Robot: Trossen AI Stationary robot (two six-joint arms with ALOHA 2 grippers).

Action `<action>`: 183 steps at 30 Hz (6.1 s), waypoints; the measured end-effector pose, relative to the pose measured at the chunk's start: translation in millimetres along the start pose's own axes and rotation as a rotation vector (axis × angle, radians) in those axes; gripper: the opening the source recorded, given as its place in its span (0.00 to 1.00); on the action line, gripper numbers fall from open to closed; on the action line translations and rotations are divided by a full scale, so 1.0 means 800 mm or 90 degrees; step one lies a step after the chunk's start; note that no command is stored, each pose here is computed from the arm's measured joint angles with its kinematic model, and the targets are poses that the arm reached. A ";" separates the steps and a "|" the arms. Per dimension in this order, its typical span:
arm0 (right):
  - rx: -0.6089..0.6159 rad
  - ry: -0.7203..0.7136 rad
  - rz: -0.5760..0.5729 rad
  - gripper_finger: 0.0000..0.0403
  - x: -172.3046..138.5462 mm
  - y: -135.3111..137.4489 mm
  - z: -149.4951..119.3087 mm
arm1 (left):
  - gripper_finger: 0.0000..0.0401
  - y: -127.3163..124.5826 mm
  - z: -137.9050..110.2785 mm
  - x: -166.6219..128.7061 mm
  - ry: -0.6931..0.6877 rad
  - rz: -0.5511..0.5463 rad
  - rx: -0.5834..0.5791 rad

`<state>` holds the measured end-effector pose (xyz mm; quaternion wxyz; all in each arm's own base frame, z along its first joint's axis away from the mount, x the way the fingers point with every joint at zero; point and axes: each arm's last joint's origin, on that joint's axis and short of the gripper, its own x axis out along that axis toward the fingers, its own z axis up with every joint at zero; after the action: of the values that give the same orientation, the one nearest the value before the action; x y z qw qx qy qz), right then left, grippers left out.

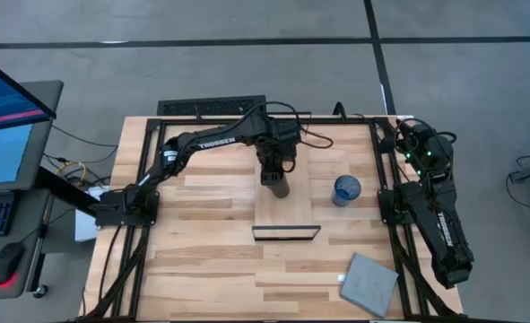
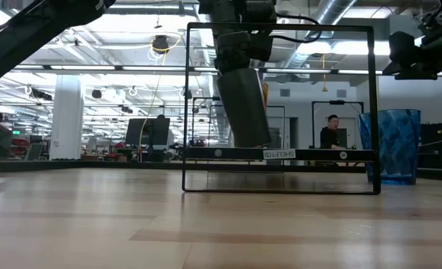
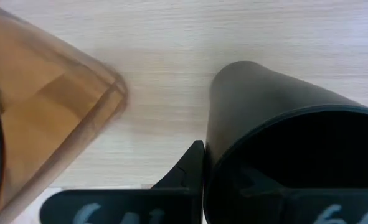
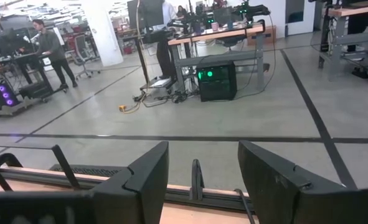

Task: Stack small to large cups/mugs on shelf
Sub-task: Put the black cup on the shelf

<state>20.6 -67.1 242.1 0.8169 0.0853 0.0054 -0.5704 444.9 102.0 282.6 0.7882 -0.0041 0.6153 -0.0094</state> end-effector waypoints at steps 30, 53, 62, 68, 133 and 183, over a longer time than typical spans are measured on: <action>0.000 0.000 0.000 0.53 0.000 0.000 0.000 | 0.16 0.003 -0.002 0.007 0.019 0.012 -0.034; 0.000 -0.001 0.000 0.53 0.000 0.000 0.000 | 0.29 0.002 -0.005 0.005 0.036 0.005 -0.018; 0.000 0.000 0.000 0.53 0.000 0.000 0.000 | 0.29 0.001 -0.005 -0.004 0.025 0.008 -0.027; -0.001 -0.001 0.000 0.53 0.000 0.000 0.000 | 0.29 0.001 -0.005 -0.005 0.024 0.012 -0.028; 0.000 -0.001 0.000 0.53 0.000 0.000 0.000 | 0.29 -0.009 0.001 -0.109 -0.245 -0.041 -0.035; 0.000 -0.001 0.000 0.53 0.000 0.000 0.000 | 0.29 -0.027 0.009 -0.057 -0.149 -0.116 -0.065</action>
<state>20.6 -67.2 242.3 0.8171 0.0849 0.0048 -0.5702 440.8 81.2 329.3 0.8492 -0.1009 0.5161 -0.0490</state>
